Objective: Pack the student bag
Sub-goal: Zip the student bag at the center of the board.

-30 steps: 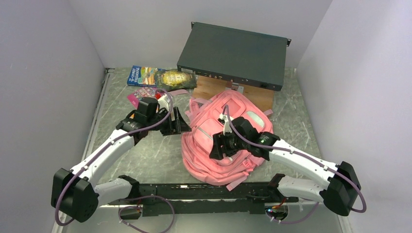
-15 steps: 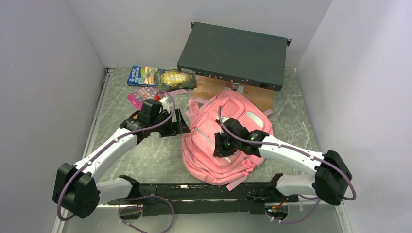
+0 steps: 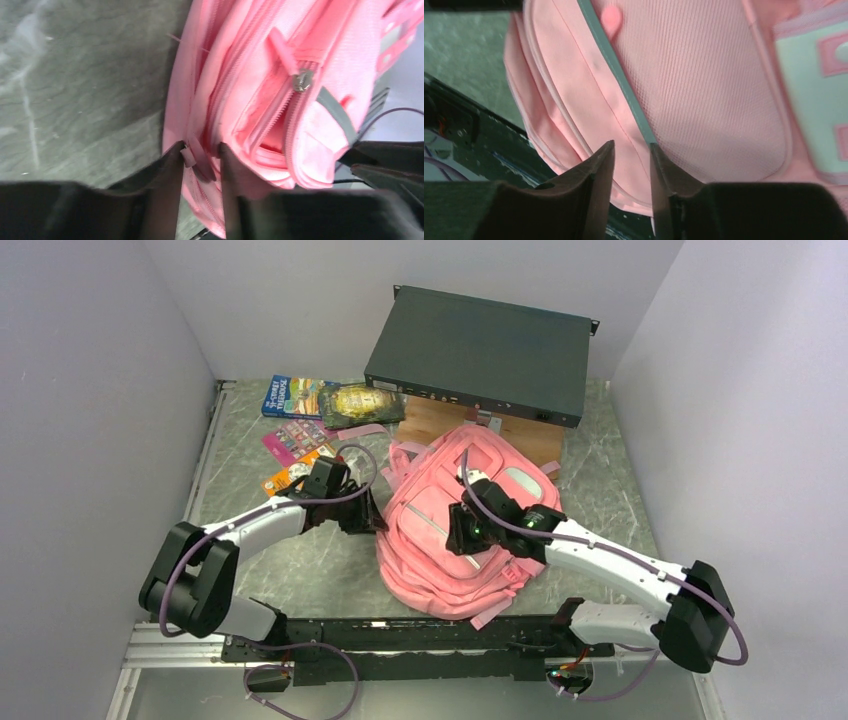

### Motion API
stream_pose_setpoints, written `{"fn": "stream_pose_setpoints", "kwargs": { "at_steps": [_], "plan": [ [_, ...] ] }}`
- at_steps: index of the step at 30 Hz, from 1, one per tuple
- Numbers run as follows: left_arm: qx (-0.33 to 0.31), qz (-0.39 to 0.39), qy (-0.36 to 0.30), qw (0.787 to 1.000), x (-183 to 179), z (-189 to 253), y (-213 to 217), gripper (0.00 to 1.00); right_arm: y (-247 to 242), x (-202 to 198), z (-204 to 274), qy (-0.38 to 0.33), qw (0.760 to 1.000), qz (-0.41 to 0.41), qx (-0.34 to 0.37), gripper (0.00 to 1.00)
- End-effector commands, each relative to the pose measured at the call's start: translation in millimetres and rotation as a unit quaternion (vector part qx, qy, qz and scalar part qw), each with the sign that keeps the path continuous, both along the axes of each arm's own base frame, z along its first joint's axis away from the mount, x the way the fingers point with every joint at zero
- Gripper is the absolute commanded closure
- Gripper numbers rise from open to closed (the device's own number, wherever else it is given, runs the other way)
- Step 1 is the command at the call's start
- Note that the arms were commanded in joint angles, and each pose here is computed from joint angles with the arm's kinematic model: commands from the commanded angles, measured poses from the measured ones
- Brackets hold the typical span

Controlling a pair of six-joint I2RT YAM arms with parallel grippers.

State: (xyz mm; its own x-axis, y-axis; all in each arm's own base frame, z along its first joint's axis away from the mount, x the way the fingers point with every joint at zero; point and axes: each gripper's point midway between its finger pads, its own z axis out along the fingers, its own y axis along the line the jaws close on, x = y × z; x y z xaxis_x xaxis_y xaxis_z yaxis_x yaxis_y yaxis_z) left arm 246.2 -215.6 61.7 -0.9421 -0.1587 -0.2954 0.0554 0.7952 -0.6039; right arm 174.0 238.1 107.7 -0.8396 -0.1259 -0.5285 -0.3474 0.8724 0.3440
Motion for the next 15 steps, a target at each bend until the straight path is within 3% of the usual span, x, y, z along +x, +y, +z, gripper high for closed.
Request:
{"fn": "stream_pose_setpoints", "kwargs": {
  "at_steps": [1, 2, 4, 9, 15],
  "plan": [
    [-0.074, -0.026, -0.085, 0.993, 12.6, 40.5, -18.8, 0.78, 9.4, 33.5, 56.4, -0.083, 0.995, -0.025, 0.038, 0.60],
    [-0.078, -0.030, -0.098, 0.992, 12.8, 48.0, -19.4, 0.90, 14.8, 38.1, 66.5, -0.092, 0.994, -0.023, 0.048, 0.56],
    [-0.078, -0.039, -0.125, 0.988, 13.5, 64.4, -18.0, 0.99, 25.2, 46.8, 84.5, -0.103, 0.993, -0.018, 0.058, 0.48],
    [-0.101, -0.098, -0.164, 0.976, -0.7, 103.1, -23.5, 1.00, 46.7, 67.7, 111.3, -0.107, 0.992, -0.012, 0.064, 0.28],
    [-0.138, -0.158, -0.189, 0.959, -22.9, 148.7, -37.0, 1.00, 71.6, 94.0, 147.4, -0.128, 0.988, -0.011, 0.081, 0.23]
  ]
}}
